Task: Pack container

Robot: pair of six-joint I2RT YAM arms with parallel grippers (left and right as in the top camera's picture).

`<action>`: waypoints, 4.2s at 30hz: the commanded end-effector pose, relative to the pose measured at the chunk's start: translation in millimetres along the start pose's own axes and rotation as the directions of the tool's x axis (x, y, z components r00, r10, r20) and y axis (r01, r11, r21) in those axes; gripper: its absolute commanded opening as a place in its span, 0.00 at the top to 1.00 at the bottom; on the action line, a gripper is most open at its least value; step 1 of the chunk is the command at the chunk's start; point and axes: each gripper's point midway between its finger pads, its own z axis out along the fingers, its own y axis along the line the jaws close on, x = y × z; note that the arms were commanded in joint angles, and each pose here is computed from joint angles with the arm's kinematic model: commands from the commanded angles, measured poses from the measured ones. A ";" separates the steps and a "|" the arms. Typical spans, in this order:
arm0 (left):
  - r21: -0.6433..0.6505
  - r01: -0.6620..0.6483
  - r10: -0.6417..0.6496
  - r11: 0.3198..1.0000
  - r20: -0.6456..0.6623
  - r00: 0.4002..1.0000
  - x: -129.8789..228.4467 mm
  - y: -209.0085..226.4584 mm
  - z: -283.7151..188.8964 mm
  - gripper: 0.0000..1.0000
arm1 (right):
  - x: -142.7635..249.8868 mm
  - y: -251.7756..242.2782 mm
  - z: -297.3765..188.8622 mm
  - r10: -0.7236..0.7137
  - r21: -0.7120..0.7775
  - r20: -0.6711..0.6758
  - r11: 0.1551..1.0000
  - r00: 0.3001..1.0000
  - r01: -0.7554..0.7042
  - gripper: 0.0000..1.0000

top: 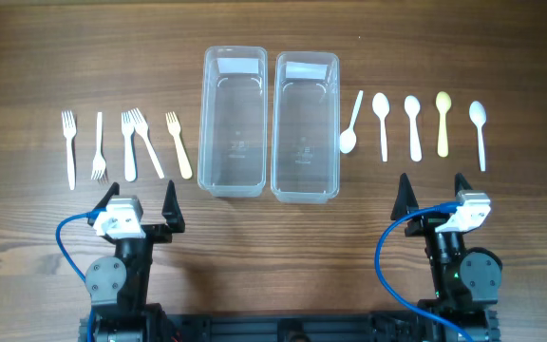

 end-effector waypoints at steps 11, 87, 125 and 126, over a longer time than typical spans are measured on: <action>0.023 -0.020 0.020 1.000 -0.002 1.000 3.2 -4.1 0.6 0.00 | 2.0 1.4 0.3 0.003 -0.011 -0.005 1.000 1.000 -0.003 0.00; 0.023 -0.020 0.020 1.000 -0.002 1.000 3.2 -4.1 0.6 0.00 | 148.9 -86.9 189.4 -0.049 -0.012 -0.986 0.974 0.159 0.227 0.48; 0.023 -0.020 0.020 1.000 -0.002 1.000 3.2 -4.1 0.6 0.00 | 132.0 -44.2 197.3 -0.095 -0.072 -0.958 0.993 0.270 0.093 0.96; 0.023 -0.020 0.020 1.000 -0.002 1.000 3.2 -4.1 0.6 0.00 | 112.7 -36.7 202.4 -0.107 -0.080 -0.946 0.992 0.307 0.098 0.96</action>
